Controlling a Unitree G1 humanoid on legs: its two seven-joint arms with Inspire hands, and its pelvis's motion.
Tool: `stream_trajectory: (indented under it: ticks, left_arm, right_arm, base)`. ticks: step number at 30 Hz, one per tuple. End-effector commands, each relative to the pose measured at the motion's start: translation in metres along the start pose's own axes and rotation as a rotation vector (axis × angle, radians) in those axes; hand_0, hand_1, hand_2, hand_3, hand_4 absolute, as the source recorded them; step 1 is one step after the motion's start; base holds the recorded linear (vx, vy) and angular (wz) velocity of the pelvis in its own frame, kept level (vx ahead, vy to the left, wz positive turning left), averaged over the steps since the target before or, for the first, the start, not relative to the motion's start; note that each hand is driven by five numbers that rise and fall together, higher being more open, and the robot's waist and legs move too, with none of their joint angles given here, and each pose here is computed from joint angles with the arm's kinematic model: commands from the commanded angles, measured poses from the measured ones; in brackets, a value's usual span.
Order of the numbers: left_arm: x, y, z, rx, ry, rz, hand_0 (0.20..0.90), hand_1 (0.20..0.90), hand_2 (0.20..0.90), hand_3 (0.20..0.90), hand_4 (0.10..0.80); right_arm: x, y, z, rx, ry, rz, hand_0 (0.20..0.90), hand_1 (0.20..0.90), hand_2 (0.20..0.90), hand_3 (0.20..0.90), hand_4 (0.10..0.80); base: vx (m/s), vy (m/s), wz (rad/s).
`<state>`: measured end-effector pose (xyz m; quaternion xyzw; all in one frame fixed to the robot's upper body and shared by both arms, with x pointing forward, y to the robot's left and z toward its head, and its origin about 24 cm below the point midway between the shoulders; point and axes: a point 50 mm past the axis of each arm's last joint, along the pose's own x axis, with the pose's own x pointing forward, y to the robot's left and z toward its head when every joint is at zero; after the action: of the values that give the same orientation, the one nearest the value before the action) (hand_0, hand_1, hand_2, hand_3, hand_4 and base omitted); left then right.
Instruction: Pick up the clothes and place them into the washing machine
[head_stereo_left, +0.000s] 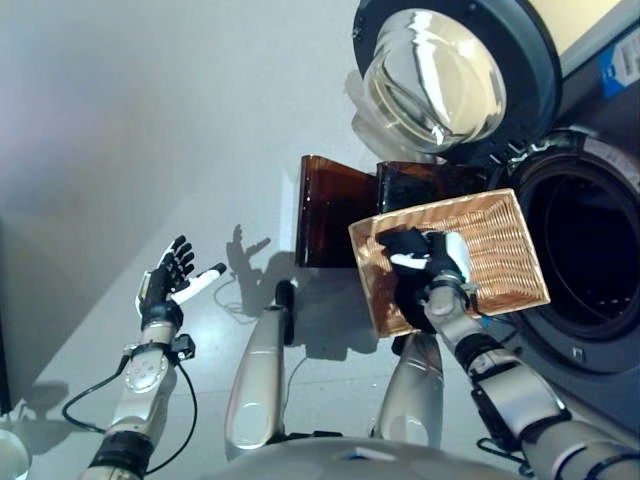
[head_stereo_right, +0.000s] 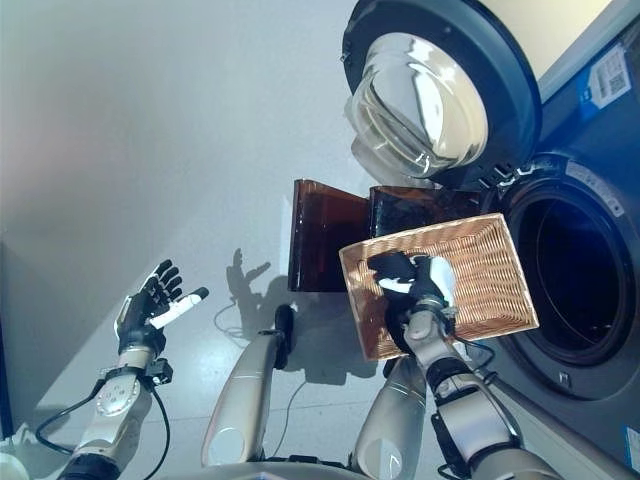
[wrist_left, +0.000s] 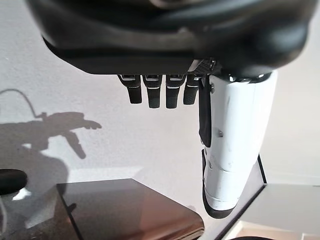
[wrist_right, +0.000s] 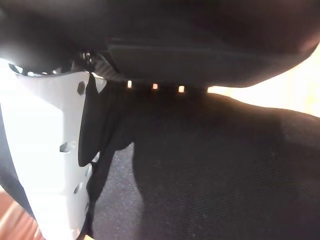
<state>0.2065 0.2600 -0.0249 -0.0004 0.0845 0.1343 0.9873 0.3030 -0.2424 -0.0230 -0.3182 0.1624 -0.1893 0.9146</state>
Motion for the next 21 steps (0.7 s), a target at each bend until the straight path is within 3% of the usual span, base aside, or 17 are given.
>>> stream_trajectory:
  ticks: [1, 10, 13, 14, 15, 16, 20, 21]
  left_arm:
    - [-0.005, 0.031, 0.019, 0.028, -0.114, 0.076, 0.9, 0.9, 0.9, 0.9, 0.8]
    - [-0.007, 0.028, 0.013, 0.012, -0.089, 0.069, 0.9, 0.9, 0.9, 0.9, 0.8]
    - [-0.006, 0.028, 0.009, -0.007, -0.066, 0.082, 0.9, 0.9, 0.9, 0.9, 0.8]
    - [-0.006, 0.026, 0.009, -0.022, -0.065, 0.07, 0.9, 0.9, 0.9, 0.9, 0.8]
    - [-0.006, 0.026, 0.009, -0.022, -0.065, 0.07, 0.9, 0.9, 0.9, 0.9, 0.8]
    - [-0.007, 0.025, 0.006, -0.031, -0.044, 0.058, 0.9, 0.9, 0.9, 0.9, 0.8]
    - [-0.007, 0.023, 0.003, -0.045, -0.023, 0.053, 0.9, 0.9, 0.9, 0.9, 0.8]
    - [-0.008, 0.022, 0.001, -0.066, -0.015, 0.049, 0.9, 0.9, 0.9, 0.9, 0.8]
  right_arm:
    - [0.003, -0.019, 0.003, 0.121, -0.053, -0.065, 0.2, 0.2, 0.2, 0.2, 0.3]
    - [0.003, -0.036, 0.001, 0.443, -0.034, -0.123, 0.2, 0.2, 0.2, 0.2, 0.3]
    - [0.003, -0.044, -0.001, 0.804, 0.0, -0.163, 0.2, 0.2, 0.2, 0.2, 0.3]
    - [0.004, -0.046, -0.005, 1.06, 0.018, -0.176, 0.2, 0.2, 0.2, 0.2, 0.3]
    - [0.004, -0.047, -0.006, 1.062, 0.017, -0.175, 0.2, 0.2, 0.2, 0.2, 0.3]
    - [0.003, -0.048, -0.015, 1.409, 0.041, -0.221, 0.2, 0.2, 0.2, 0.2, 0.3]
    - [0.002, -0.048, -0.028, 1.568, 0.084, -0.287, 0.2, 0.2, 0.2, 0.2, 0.3]
    - [0.001, -0.051, -0.035, 1.786, 0.075, -0.38, 0.2, 0.2, 0.2, 0.2, 0.3]
  base:
    - [0.0, 0.0, 0.0]
    - [0.013, -0.006, -0.03]
    - [-0.001, -0.001, -0.01]
    - [-0.003, -0.001, -0.05]
    - [0.0, 0.0, 0.0]
    - [0.0, 0.0, 0.0]
    - [0.0, 0.0, 0.0]
    - [0.0, 0.0, 0.0]
